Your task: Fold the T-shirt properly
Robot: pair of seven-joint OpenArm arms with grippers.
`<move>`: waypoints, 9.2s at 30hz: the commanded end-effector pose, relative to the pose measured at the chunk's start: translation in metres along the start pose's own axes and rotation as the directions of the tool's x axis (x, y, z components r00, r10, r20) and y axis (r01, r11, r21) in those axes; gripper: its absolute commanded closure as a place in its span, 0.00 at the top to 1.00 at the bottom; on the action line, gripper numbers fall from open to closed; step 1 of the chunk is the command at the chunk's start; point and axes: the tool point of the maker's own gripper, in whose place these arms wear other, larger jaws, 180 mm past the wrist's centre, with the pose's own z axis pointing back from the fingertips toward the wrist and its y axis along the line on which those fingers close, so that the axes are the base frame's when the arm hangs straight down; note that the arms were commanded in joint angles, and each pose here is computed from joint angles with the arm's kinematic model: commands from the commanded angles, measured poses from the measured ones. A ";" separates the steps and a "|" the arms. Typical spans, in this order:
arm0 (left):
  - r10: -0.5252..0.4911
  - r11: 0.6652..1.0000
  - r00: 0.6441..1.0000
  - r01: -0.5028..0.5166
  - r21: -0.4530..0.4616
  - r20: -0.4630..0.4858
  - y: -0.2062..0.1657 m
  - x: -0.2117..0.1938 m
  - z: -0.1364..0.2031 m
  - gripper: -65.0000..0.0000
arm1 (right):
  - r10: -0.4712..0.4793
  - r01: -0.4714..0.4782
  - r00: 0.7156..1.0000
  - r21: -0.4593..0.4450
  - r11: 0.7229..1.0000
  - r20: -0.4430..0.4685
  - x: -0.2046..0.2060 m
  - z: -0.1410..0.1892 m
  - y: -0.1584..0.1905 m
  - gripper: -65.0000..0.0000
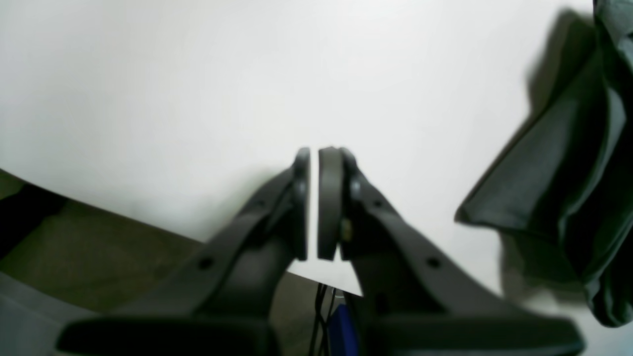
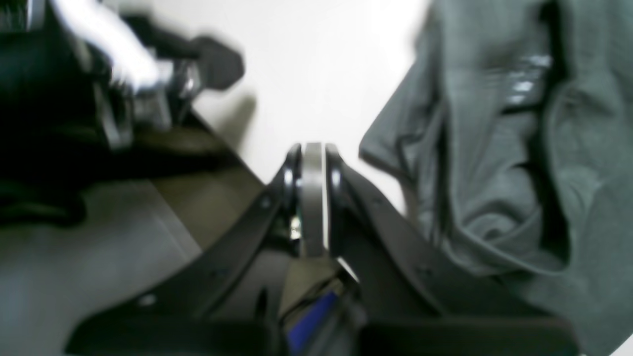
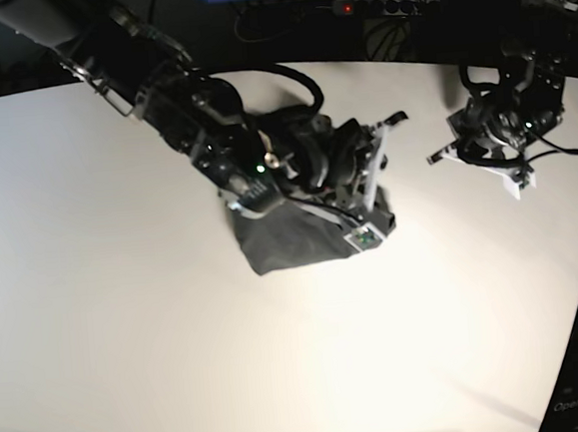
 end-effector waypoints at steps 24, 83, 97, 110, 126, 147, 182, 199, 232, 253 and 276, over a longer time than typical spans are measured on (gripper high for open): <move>0.001 1.000 1.000 -0.001 -0.014 0.017 -0.005 0.002 0.002 0.05 | 0.182 -0.182 0.983 -0.227 0.957 -0.023 0.009 0.038 -0.097 0.00; 0.003 1.000 0.999 -0.002 -0.028 0.042 -0.012 0.014 0.004 0.05 | 0.374 -0.374 0.928 -0.002 0.928 -0.009 -0.014 -0.006 -0.013 0.00; 0.011 0.998 1.000 -0.010 -0.061 0.021 -0.022 0.005 0.004 0.05 | 0.512 -0.535 0.840 -0.120 0.836 -0.178 -0.025 0.027 -0.093 0.00; 0.027 0.992 0.999 -0.031 -0.124 -0.034 -0.043 -0.025 0.006 0.05 | 0.568 -0.581 0.814 -0.171 0.796 -0.122 0.009 0.039 -0.099 0.00; -0.011 0.991 0.993 -0.004 -0.132 -0.115 -0.053 -0.064 -0.002 0.05 | 0.794 -0.797 0.602 -0.119 0.592 -0.084 0.049 0.030 -0.072 0.00; 0.001 0.989 0.990 -0.022 -0.145 -0.144 -0.058 -0.077 -0.002 0.05 | 0.885 -0.922 0.387 -0.123 0.367 -0.260 0.065 0.004 -0.152 0.00; 0.002 0.986 0.992 -0.022 -0.163 -0.126 -0.066 -0.068 -0.001 0.05 | 0.690 -0.715 0.682 -0.023 0.699 -0.244 -0.042 -0.027 -0.250 0.00; -0.001 0.981 0.986 -0.031 -0.193 -0.165 -0.096 -0.057 -0.013 0.05 | 0.672 -0.698 0.692 -0.007 0.716 -0.265 -0.062 -0.029 -0.252 0.00; -0.020 0.997 0.980 0.004 -0.080 -0.200 -0.088 -0.041 -0.053 0.05 | 0.628 -0.664 0.711 -0.011 0.747 -0.316 -0.097 -0.016 -0.274 0.00; -0.176 0.983 0.984 0.174 0.053 0.019 -0.115 0.041 -0.091 0.05 | 0.444 -0.486 0.825 -0.038 0.873 -0.350 -0.212 0.021 -0.304 0.00; -0.059 0.980 0.997 0.048 -0.191 -0.051 -0.115 0.050 0.010 0.05 | 0.343 -0.362 0.891 -0.009 0.932 -0.296 -0.265 0.013 -0.274 0.00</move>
